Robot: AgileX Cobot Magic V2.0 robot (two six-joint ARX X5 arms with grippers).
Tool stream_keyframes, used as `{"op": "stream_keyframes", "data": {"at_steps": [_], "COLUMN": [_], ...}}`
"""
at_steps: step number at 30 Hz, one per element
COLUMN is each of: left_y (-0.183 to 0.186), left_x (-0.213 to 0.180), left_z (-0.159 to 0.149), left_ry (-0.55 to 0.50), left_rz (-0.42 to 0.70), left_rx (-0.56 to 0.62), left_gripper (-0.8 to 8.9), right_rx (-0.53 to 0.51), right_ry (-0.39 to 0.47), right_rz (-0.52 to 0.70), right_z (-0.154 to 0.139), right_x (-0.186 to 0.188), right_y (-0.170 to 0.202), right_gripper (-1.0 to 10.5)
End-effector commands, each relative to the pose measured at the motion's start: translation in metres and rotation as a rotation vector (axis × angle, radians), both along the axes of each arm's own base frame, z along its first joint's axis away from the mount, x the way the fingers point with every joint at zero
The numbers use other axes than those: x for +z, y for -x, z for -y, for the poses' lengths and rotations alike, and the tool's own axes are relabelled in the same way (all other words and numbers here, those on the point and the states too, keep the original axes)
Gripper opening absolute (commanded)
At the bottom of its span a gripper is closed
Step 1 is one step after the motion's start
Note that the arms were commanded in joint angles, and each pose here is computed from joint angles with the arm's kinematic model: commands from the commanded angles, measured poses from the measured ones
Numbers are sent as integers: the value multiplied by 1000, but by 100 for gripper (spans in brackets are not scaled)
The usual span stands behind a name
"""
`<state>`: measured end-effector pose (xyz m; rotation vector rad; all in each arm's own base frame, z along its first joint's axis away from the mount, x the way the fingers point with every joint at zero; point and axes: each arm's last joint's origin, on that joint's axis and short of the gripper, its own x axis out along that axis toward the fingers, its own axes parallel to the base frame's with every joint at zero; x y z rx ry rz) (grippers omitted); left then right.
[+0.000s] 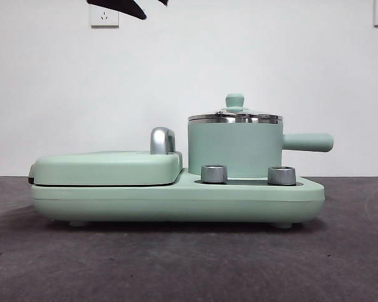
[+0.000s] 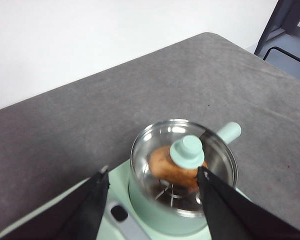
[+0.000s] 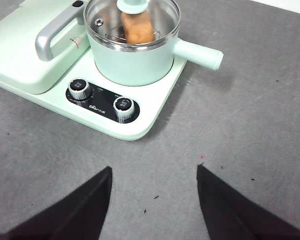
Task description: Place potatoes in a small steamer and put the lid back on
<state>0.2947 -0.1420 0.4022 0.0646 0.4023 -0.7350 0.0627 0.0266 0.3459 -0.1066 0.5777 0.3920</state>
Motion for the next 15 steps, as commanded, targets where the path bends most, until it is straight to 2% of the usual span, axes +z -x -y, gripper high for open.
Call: {"op": "stream_keyframes", "data": {"at_steps": [1, 10, 15], "left_y": [13, 78, 120], "left_x": [0, -36, -63], "left_z": [-8, -45, -66], "left_ry": [0, 74, 114], "left_rz": [19, -33, -77], "left_rx": [-3, 80, 173], "left_gripper": [279, 279, 279], "right_rx": [4, 17, 17], "right_ry": [-16, -24, -24], "right_rz": [4, 1, 1], "right_z": [-1, -1, -1], "right_x": [2, 2, 2], "right_y": [0, 0, 0], "right_gripper": [263, 263, 263]}}
